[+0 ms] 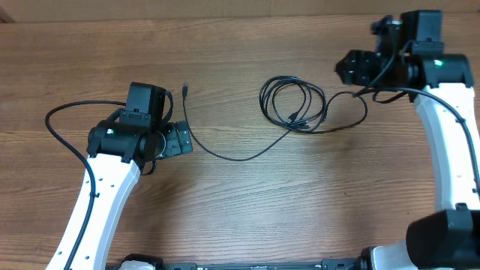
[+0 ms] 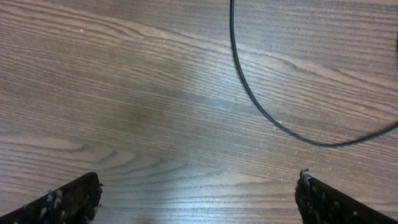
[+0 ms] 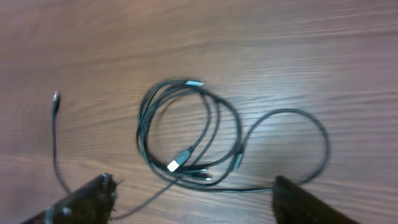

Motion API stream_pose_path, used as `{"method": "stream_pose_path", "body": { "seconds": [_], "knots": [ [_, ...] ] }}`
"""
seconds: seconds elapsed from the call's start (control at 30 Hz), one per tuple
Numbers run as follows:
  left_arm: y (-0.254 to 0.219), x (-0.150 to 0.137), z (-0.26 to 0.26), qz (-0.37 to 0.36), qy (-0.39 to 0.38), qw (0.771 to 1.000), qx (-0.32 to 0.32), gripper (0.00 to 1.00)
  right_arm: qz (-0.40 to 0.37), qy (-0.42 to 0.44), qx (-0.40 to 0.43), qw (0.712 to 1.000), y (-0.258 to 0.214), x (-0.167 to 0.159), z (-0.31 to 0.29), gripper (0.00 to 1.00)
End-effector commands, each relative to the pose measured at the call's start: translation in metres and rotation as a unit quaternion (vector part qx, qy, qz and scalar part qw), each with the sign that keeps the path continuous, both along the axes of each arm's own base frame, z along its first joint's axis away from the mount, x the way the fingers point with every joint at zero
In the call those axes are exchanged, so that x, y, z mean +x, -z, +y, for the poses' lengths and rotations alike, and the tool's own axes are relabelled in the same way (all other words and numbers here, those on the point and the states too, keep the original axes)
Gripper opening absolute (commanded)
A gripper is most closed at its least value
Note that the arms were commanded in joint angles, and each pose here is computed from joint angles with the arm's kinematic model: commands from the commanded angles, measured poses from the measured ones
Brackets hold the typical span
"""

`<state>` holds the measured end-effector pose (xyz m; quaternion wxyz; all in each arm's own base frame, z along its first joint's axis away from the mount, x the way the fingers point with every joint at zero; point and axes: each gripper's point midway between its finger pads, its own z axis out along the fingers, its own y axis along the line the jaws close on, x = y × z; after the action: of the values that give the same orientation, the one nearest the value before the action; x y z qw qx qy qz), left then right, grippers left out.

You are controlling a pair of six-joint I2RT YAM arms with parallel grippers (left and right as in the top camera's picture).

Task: Untangle cables

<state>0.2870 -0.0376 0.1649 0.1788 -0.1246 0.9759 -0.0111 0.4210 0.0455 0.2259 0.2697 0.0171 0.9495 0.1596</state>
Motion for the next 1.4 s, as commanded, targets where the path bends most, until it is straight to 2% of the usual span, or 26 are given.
{"method": "stream_pose_path", "body": {
  "seconds": [0.0, 0.13, 0.4, 0.83, 1.03, 1.37],
  "knots": [
    [-0.002, -0.001, 0.0, -0.004, -0.003, 1.0, -0.006, 1.0, 0.016, -0.036, 0.025, 0.999, 0.012, 0.004, 0.021, 1.0],
    [-0.002, -0.001, 0.0, -0.004, -0.003, 1.0, -0.006, 0.99, 0.047, -0.048, 0.019, 0.998, 0.037, 0.006, 0.033, 1.0],
    [-0.003, 0.0, 0.0, -0.006, -0.003, 1.0, -0.006, 1.0, 0.084, -0.047, -0.053, 0.994, 0.075, 0.008, 0.042, 1.0],
    [-0.003, 0.002, -0.001, -0.01, -0.003, 1.0, -0.007, 1.0, 0.113, -0.074, -0.063, 0.989, 0.112, -0.004, 0.07, 1.0],
    [-0.003, 0.002, -0.001, -0.01, -0.003, 1.0, -0.007, 1.0, 0.114, -0.053, -0.083, 0.989, 0.122, 0.001, 0.067, 1.0],
    [-0.004, 0.003, -0.001, -0.013, -0.003, 1.0, -0.007, 1.0, 0.128, -0.072, -0.081, 0.986, 0.165, 0.009, 0.104, 1.0]
  ]
}}
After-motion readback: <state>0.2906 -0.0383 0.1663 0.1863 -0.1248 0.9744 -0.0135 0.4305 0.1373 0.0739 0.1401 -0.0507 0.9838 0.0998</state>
